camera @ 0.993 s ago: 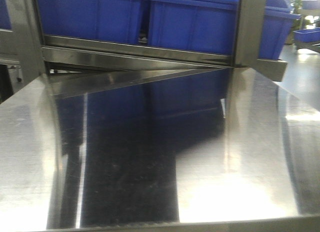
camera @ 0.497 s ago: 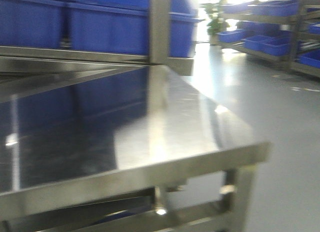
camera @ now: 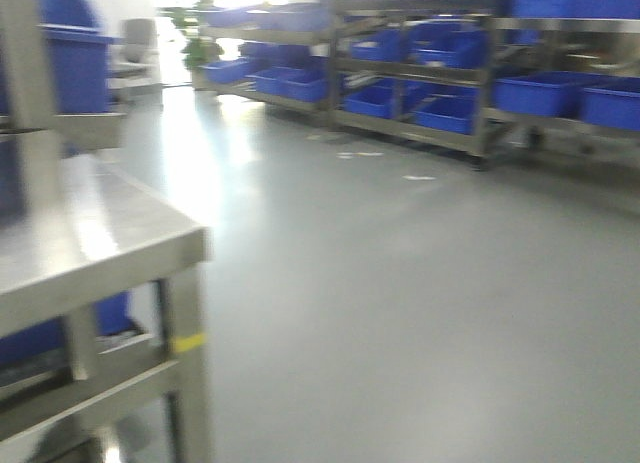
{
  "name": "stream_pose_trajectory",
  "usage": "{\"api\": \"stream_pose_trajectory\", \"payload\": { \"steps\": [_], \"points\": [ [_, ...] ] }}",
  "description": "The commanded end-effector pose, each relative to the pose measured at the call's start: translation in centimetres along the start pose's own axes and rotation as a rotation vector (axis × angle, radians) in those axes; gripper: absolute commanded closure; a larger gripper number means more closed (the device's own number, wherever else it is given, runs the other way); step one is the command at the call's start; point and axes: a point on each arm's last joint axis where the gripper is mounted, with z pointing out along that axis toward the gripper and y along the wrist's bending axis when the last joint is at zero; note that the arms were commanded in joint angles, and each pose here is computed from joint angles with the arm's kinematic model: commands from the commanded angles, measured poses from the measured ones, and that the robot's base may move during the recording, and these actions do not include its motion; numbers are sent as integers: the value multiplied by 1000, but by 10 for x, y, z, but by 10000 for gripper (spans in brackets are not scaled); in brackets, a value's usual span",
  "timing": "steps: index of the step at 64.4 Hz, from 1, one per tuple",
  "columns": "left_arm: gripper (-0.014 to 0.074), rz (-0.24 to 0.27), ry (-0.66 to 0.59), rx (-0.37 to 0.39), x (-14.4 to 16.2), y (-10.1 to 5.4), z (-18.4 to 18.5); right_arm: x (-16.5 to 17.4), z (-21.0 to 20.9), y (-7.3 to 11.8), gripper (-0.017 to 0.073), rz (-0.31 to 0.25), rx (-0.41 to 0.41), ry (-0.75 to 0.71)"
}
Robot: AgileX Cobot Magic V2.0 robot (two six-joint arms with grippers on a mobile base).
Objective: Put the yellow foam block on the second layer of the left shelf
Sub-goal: 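Drive the base away from the table holding the cube in the right gripper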
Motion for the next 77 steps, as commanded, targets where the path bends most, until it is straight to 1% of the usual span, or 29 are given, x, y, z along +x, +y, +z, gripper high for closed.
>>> {"api": "stream_pose_trajectory", "payload": {
  "steps": [1, 77],
  "points": [
    [457, -7, -77, 17, 0, -2, 0, -15, -1, 3, 228, -23, -18, -95],
    [457, -7, -77, 20, 0, -2, 0, -15, -1, 3, 228, -23, -18, -95]
  ]
}}
